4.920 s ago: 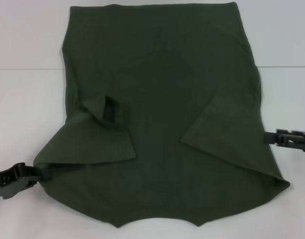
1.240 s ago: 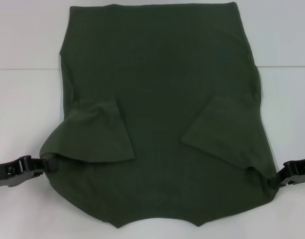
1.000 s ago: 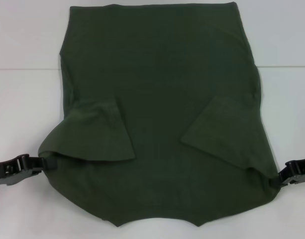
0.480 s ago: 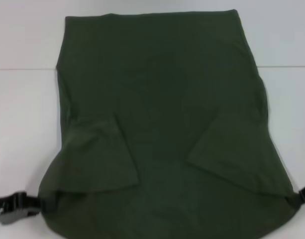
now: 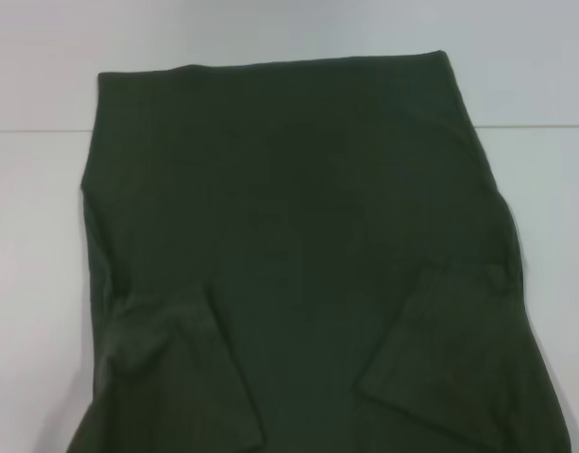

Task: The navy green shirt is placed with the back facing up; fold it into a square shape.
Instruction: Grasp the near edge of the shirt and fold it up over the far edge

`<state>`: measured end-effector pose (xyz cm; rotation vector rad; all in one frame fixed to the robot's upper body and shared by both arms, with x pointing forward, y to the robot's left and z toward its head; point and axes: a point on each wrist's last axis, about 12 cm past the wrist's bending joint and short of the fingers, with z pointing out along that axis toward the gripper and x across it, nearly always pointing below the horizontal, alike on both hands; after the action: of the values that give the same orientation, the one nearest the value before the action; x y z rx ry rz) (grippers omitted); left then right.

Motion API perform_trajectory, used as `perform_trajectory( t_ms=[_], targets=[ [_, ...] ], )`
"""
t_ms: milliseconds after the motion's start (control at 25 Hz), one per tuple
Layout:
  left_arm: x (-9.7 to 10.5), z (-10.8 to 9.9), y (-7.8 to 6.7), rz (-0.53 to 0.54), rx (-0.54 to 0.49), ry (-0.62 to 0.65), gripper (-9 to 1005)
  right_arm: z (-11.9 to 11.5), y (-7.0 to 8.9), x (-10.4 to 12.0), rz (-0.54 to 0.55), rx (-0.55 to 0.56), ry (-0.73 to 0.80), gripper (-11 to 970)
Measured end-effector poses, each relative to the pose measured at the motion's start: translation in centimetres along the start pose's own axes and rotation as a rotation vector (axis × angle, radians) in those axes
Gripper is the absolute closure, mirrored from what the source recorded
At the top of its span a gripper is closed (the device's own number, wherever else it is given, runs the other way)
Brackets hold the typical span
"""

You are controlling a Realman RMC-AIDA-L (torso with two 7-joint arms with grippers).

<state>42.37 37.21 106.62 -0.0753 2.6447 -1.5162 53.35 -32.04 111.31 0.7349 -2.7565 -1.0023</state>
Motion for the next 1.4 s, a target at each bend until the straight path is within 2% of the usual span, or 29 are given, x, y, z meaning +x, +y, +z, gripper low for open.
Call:
perform_trajectory(
  t_ms=[280,520,720,920,1160,1400],
  targets=[
    [0.2,0.3,0.1,0.007,0.011,-0.003,968,0.9,-0.1,0.4,-0.024,-0.022,-0.005,911],
    [-1.6,-0.5,-0.7,0.040,0.068,-0.134,967,-1.0,-0.8,0.3,0.032,-0.054,-0.211,909],
    [-4.6,-1.4,-1.7,0.063,0.129,-0.316,967,-3.7,-1.7,0.3,0.082,-0.072,-0.437,908],
    [-7.9,-1.0,-2.6,0.084,0.167,-0.453,966,-5.1,-2.2,-0.5,0.091,-0.097,-0.651,906],
    [-11.3,0.8,-2.9,0.105,0.180,-0.623,966,-5.0,-2.9,-2.2,0.121,-0.070,-0.875,904],
    [-13.0,2.6,-2.8,0.111,0.139,-0.730,966,-3.4,-3.4,-4.1,0.126,-0.006,-1.033,902]
  ],
)
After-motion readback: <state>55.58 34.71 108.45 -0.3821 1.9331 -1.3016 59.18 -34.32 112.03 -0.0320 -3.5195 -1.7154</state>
